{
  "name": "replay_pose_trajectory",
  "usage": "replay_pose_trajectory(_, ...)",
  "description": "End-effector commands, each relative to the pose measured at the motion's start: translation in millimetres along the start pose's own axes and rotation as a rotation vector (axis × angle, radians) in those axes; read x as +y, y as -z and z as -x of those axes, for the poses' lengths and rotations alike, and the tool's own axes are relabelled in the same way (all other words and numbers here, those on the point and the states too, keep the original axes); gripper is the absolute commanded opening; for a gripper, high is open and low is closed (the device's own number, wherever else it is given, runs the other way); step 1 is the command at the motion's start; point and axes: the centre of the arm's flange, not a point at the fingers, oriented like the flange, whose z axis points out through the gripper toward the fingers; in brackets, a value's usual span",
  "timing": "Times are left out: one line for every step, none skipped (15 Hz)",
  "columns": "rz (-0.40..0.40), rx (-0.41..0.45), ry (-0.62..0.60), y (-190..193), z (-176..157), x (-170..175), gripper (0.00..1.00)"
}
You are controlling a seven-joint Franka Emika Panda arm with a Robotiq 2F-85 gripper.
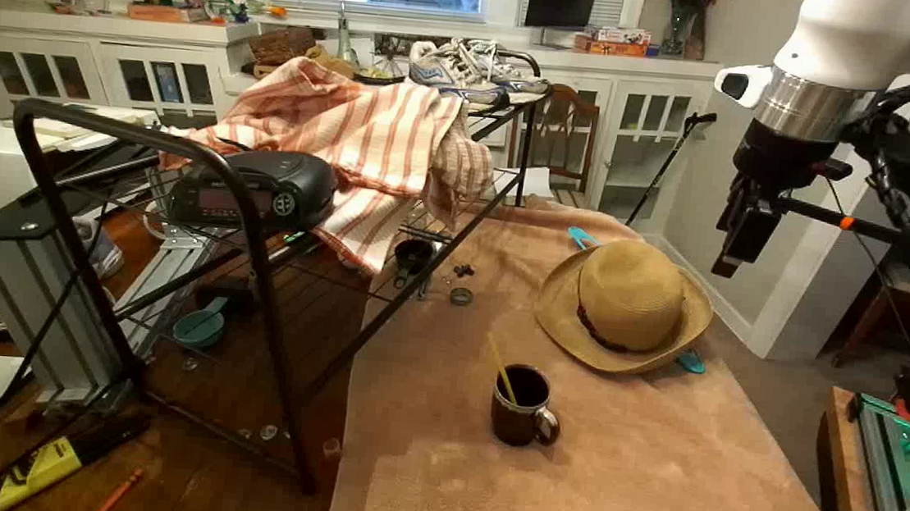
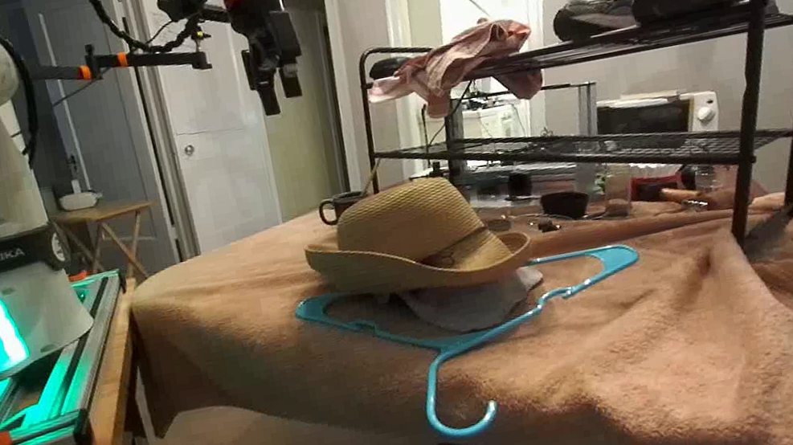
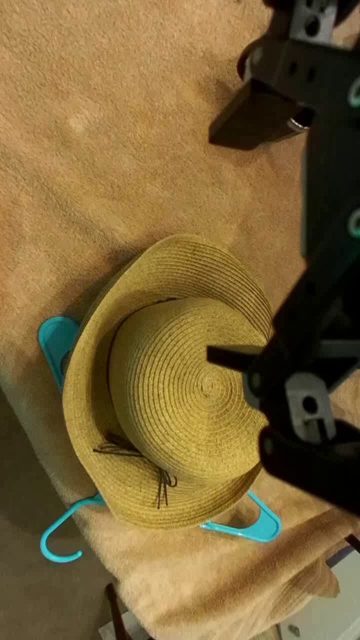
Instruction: Unfold the cloth
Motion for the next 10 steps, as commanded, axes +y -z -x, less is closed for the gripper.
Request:
replay_pose_trajectory(0.0, -0.003, 0.0, -1, 0, 0, 1.0)
replay_pose_trajectory(-0.001, -0.005, 0.001, -2, 1, -1, 1.0)
replay_pose_trajectory(-0.001, -0.007, 0.001, -3, 1, -1, 1.0)
replay_pose_trajectory(-0.001, -0.007, 0.001, -3, 1, -1, 1.0)
replay_pose_trajectory(-0.001, -0.007, 0.001, -3, 1, -1, 1.0)
replay_pose_trajectory(-0.001, -0.007, 0.001, -3, 1, -1, 1.0)
replay_pose_trajectory(-0.001, -0.007, 0.001, -3, 1, -1, 1.0)
replay_pose_trajectory(-0.02, -0.002, -0.024, -3, -6, -1, 1.0)
replay_pose_trajectory(-0.002, 0.001, -0.073, -4, -14, -2, 1.0)
replay_pose_trajectory(-0.003, 0.015, -0.082, -2, -24, -2, 1.0)
